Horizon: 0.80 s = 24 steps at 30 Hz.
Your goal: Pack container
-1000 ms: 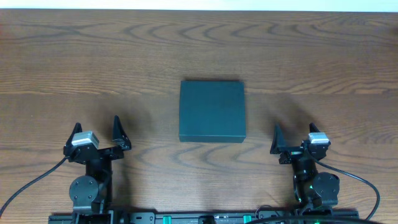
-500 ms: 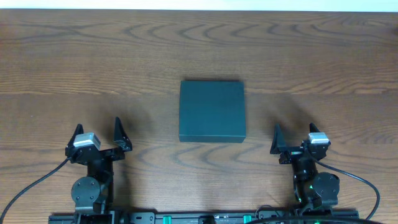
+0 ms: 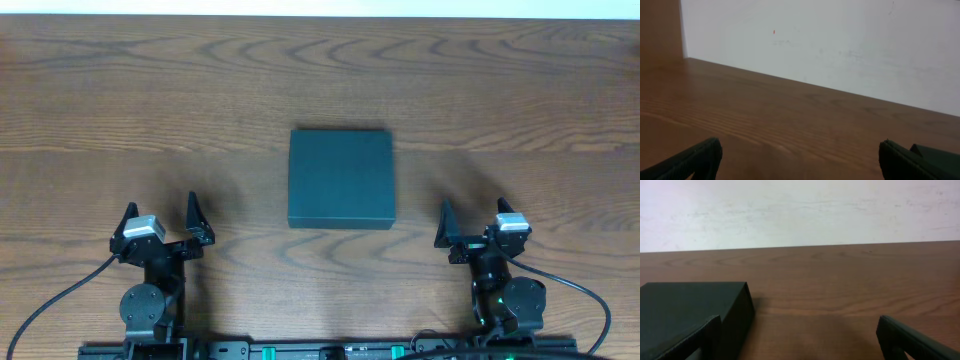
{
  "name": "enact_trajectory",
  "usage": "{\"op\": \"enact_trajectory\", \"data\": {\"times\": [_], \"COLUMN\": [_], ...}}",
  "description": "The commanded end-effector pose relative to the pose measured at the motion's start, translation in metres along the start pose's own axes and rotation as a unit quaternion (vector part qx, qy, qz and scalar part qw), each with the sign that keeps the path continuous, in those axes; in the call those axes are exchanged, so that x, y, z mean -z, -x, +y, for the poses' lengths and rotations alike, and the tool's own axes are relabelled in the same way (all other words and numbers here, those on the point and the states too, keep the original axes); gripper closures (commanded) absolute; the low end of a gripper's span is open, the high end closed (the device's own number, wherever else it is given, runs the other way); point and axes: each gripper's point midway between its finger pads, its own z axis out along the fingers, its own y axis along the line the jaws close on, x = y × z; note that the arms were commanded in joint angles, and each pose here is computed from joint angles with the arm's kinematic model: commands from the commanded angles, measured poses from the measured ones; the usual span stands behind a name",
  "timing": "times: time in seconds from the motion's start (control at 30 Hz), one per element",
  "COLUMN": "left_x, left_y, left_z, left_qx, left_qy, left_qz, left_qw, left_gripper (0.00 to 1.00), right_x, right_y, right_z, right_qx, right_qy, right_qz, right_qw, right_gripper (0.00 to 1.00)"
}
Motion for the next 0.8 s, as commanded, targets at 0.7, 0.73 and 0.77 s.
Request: {"op": "enact_trajectory", "data": {"times": [0.7,0.73,0.77], "left_x": [0.001,0.001,0.001], "left_y": [-0.010,-0.010,-0.010], "left_z": [-0.018,-0.018,-0.018], "left_qx": [-0.058,-0.058,-0.058], "left_qy": [-0.052,-0.053,-0.052], "left_qz": [0.011,0.011,0.011], "left_qw": [0.997,0.997,0.997], "left_gripper": [0.01,0.01,0.02], "right_x": [0.000,0.000,0.000], "right_y": [-0.001,-0.001,-0.001], "right_z": [-0.003,-0.003,-0.003], "right_qx": [0.005,0.005,0.005], "right_qy": [-0.008,-0.008,-0.008], "right_qz": [0.001,0.001,0.001], "right_qw": [1.000,1.000,1.000], "right_gripper": [0.01,0.01,0.01]}}
